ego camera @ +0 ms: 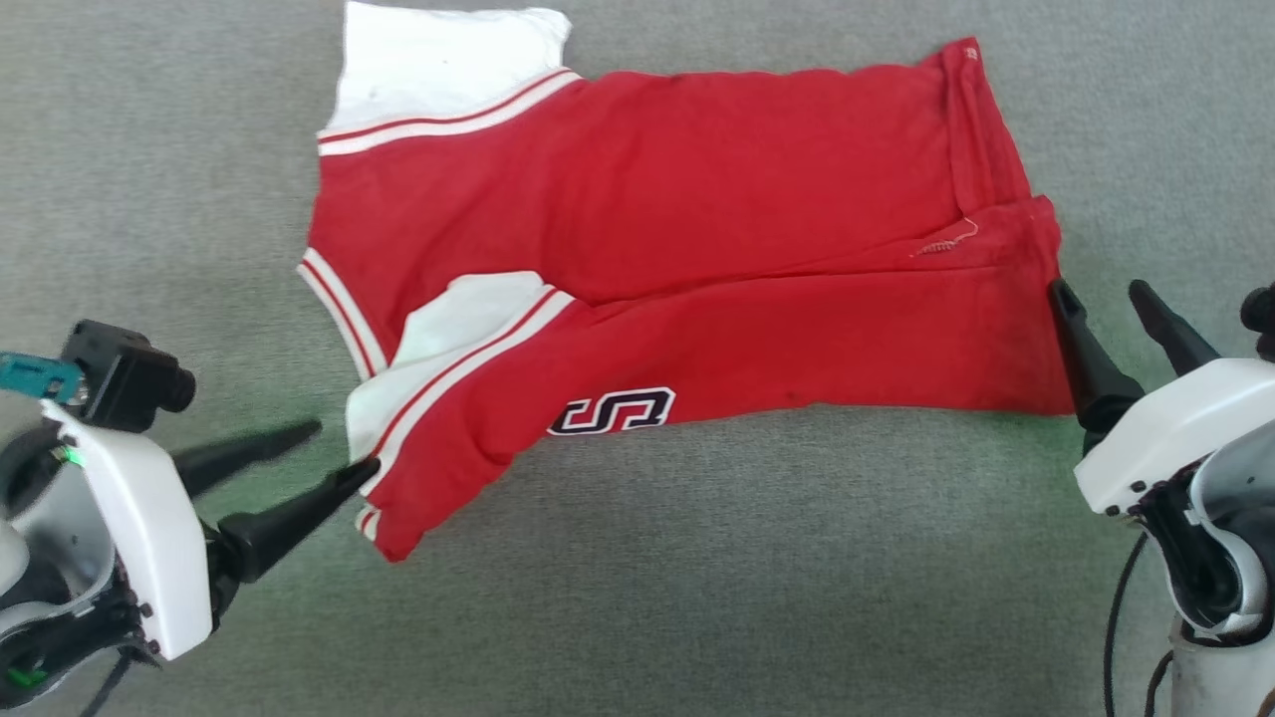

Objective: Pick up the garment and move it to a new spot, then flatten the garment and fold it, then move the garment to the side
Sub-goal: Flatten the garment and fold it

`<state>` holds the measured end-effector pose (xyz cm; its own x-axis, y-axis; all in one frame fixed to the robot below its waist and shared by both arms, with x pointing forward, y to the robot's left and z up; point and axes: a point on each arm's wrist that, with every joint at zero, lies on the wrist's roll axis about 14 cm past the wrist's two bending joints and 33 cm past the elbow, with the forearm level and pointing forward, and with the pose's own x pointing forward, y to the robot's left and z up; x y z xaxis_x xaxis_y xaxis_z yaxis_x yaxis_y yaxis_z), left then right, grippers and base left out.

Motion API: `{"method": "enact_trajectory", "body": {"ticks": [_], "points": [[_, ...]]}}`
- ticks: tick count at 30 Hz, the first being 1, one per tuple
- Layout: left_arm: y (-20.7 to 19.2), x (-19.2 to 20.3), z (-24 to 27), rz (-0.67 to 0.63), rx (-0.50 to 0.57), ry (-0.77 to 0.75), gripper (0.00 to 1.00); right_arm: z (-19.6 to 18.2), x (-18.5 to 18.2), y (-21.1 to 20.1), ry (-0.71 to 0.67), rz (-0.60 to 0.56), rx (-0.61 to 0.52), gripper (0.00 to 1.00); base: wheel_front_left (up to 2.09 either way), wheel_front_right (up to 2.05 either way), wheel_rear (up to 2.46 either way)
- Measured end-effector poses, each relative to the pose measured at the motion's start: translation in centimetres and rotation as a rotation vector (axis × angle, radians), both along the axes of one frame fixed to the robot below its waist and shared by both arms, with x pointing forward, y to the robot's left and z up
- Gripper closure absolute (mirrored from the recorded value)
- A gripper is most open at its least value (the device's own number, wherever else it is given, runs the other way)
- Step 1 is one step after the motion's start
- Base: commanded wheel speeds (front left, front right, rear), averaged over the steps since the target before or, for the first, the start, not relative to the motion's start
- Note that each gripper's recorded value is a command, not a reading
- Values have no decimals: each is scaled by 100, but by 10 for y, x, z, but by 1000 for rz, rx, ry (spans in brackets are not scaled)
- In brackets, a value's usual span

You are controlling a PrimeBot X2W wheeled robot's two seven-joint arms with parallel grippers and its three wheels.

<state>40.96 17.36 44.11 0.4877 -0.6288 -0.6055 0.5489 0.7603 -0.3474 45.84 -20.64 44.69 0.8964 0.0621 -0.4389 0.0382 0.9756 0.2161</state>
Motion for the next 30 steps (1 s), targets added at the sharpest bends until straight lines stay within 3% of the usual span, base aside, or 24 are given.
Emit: {"method": "enact_trajectory", "body": {"ticks": [5,14,15,16,17,30], "points": [[5,-4,-45,54,27,241,0,-9,-1,-3,17,-7,1,0,0,0,0],[-6,-3,-72,21,32,414,0,-22,-2,-14,48,-34,-18,0,0,0,0],[-7,-3,-75,17,34,422,58,-24,-2,-13,58,-28,-20,0,0,0,0],[-9,-2,-77,13,31,429,87,-26,-2,-12,68,-21,-25,0,0,0,0],[-10,-1,-78,11,30,433,100,-29,-3,-10,84,-13,-32,0,0,0,0],[-24,8,-77,-17,-18,357,100,-63,-9,13,432,129,-143,0,0,0,0]]}}
